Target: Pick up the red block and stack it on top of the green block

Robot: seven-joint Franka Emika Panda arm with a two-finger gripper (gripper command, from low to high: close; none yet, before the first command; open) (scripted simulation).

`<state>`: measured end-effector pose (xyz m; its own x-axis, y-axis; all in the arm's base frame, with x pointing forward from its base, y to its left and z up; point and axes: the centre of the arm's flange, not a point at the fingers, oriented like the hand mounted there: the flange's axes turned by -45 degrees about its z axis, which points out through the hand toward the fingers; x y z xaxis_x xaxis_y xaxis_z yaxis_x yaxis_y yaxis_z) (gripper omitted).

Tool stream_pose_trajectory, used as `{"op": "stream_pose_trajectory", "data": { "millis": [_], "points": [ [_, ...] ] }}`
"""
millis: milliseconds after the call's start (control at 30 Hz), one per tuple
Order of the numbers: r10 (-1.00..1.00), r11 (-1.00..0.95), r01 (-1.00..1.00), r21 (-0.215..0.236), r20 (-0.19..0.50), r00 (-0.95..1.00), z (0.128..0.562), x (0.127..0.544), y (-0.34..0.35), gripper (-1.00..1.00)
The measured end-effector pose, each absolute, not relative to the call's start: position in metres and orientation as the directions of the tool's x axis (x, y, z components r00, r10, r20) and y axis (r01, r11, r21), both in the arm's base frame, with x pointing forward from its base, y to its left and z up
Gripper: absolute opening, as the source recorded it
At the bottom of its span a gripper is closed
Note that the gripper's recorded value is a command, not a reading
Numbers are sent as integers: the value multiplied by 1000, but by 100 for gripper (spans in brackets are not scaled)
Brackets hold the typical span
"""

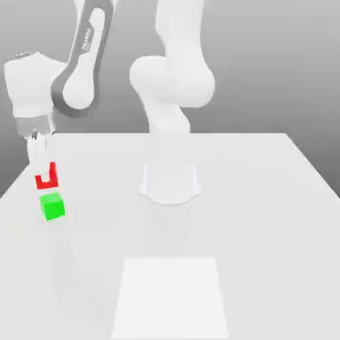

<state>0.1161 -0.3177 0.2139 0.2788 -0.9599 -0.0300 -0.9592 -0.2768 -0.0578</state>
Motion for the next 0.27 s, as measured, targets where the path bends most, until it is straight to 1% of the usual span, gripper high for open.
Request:
{"op": "stream_pose_trajectory", "data": {
  "millis": [67, 133, 267],
  "points": [
    [-960, -275, -960, -60, -32, 277, 204, 116, -317, -100],
    [-960, -276, -960, -53, -29, 278, 194, 116, -317, -100],
    [-962, -272, -962, -13, -8, 273, 180, 110, -319, -100]
  ]
}}
